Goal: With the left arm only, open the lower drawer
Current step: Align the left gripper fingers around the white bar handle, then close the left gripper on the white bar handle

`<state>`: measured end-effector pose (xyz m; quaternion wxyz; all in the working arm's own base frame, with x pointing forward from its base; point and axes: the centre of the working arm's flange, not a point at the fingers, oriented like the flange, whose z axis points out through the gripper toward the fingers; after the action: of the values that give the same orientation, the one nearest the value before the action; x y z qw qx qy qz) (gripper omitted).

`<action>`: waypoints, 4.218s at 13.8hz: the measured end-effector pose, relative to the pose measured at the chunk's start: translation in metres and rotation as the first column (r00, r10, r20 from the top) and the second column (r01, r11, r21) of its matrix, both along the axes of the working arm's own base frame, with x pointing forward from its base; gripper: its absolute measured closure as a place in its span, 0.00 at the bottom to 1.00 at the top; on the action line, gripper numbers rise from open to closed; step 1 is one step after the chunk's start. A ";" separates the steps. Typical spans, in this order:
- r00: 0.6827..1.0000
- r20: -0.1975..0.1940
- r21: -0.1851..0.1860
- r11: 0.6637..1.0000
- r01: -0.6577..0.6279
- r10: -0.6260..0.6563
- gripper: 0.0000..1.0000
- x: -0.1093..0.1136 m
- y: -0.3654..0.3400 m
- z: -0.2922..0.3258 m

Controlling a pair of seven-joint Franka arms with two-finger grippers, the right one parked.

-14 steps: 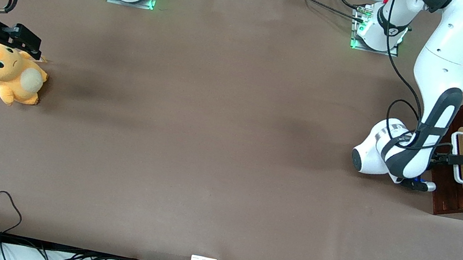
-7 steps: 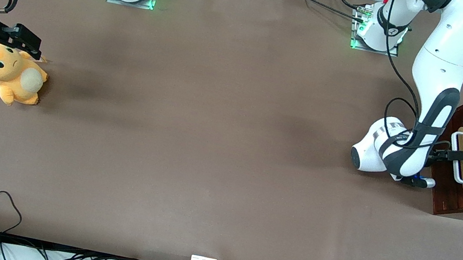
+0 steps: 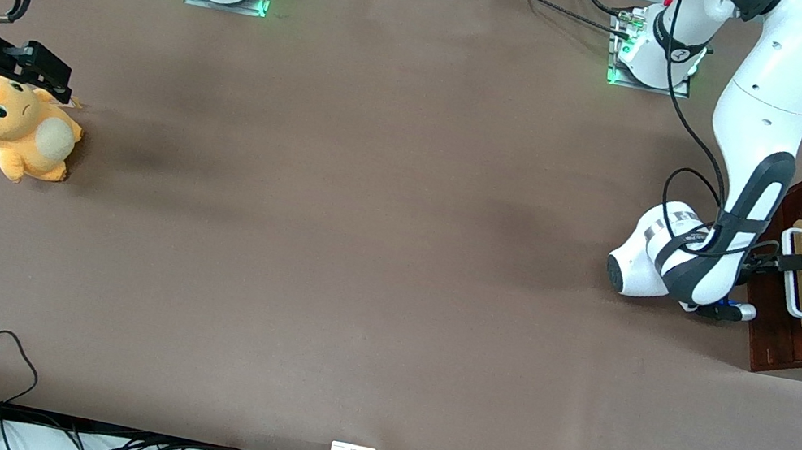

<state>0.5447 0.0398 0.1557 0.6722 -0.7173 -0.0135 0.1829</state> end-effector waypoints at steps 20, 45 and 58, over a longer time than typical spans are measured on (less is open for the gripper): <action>1.000 -0.004 -0.004 1.000 0.009 -0.009 0.56 0.000 -0.004 -0.001; 0.999 -0.014 0.001 0.999 0.046 -0.046 0.65 0.005 -0.004 0.000; 0.999 -0.009 -0.003 0.999 0.054 -0.054 0.77 0.005 -0.004 -0.001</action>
<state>0.5502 0.0355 0.1543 0.6758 -0.7176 0.0092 0.1681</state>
